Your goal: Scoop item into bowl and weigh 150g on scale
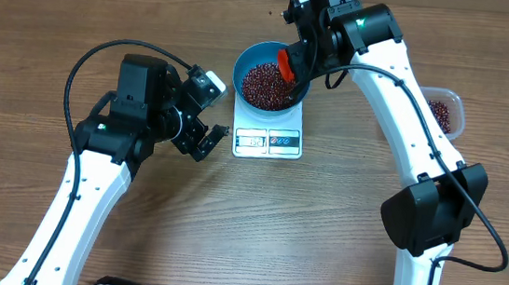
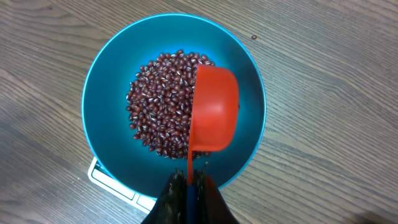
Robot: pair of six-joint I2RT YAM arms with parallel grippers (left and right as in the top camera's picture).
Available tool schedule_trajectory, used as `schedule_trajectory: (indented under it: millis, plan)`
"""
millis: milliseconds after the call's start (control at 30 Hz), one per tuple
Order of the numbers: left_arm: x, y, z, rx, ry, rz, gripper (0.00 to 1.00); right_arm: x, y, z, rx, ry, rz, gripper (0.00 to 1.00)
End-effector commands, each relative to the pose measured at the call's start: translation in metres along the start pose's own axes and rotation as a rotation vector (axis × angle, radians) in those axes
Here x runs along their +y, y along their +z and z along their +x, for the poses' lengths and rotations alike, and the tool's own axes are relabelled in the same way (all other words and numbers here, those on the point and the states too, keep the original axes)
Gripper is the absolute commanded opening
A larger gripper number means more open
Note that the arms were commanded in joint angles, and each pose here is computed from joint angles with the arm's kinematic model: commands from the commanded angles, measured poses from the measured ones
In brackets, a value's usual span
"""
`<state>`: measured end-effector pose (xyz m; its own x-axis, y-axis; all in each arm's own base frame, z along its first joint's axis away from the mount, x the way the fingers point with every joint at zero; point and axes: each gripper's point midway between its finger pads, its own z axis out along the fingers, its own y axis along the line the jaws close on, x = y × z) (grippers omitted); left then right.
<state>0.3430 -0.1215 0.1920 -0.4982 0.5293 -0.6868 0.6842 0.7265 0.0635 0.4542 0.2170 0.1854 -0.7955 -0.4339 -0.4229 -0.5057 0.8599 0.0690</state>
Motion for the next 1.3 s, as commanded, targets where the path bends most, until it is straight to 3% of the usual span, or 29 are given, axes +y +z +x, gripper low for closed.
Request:
schedule_trajectory:
  millis: [0, 800, 1267]
  plan:
    - [0.001, -0.003, -0.009, -0.023, 0.015, 0.005, 1.0, -0.005, 0.015, 0.003, 0.025, -0.001, 0.015, 0.04]
    - [0.001, -0.003, -0.009, -0.023, 0.015, 0.005, 0.99, -0.013, 0.045, 0.012, 0.083, -0.001, 0.048, 0.04]
    - [0.001, -0.003, -0.009, -0.023, 0.015, 0.005, 1.0, 0.017, 0.044, 0.011, 0.079, 0.029, -0.096, 0.04]
